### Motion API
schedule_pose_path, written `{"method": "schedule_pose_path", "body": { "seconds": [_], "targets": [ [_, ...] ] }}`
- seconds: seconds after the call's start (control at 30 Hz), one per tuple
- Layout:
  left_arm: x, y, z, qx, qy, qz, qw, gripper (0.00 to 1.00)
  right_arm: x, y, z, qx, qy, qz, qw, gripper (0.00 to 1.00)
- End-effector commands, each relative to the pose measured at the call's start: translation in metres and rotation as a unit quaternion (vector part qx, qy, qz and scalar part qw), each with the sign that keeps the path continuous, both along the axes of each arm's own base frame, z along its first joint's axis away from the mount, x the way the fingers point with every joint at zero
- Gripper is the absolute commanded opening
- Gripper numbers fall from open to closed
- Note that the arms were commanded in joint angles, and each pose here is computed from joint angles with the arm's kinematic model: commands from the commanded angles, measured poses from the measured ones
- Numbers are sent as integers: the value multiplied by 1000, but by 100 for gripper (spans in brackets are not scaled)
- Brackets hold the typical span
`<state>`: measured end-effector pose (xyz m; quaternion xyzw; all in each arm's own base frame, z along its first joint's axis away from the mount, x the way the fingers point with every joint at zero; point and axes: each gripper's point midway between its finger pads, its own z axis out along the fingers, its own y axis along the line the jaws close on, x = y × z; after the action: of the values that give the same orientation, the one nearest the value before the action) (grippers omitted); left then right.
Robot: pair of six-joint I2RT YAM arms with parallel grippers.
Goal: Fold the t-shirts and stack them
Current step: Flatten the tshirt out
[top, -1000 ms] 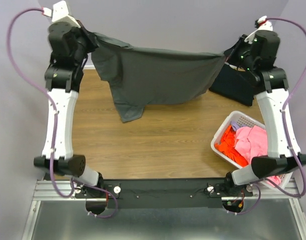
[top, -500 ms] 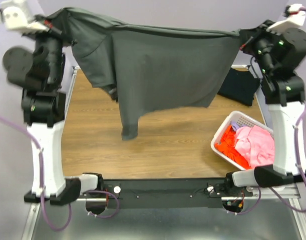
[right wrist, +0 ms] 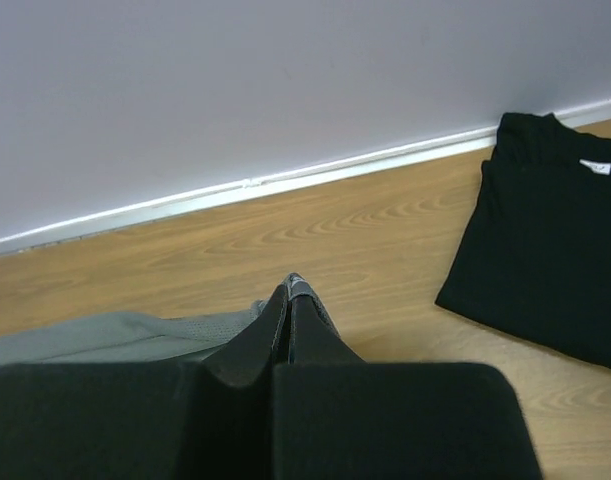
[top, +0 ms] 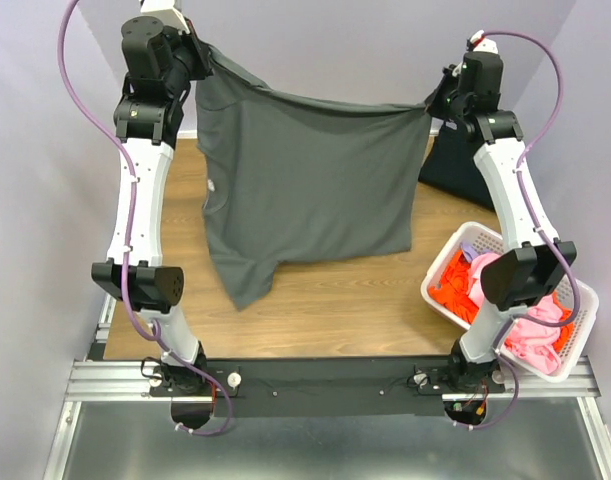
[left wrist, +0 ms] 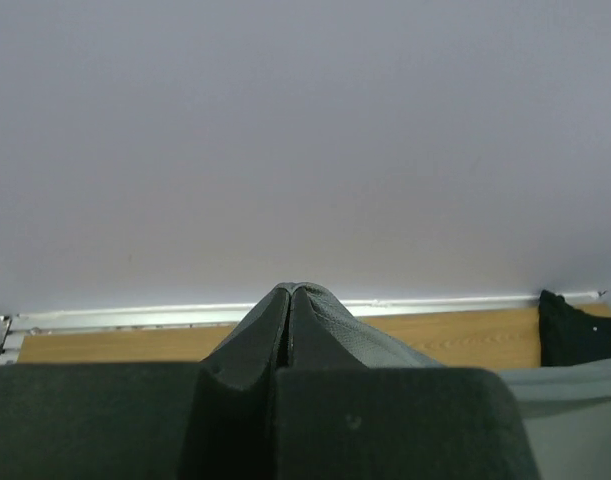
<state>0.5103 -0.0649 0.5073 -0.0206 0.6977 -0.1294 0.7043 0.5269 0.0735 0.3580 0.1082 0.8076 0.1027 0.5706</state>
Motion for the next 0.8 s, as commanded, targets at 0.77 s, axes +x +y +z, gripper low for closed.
{"method": "schedule_pose_path", "body": {
  "seconds": [0.77],
  "targets": [
    [-196, 54, 66, 48, -62, 94, 992, 0, -155, -2, 127, 48, -117, 40, 991, 1]
  ]
}}
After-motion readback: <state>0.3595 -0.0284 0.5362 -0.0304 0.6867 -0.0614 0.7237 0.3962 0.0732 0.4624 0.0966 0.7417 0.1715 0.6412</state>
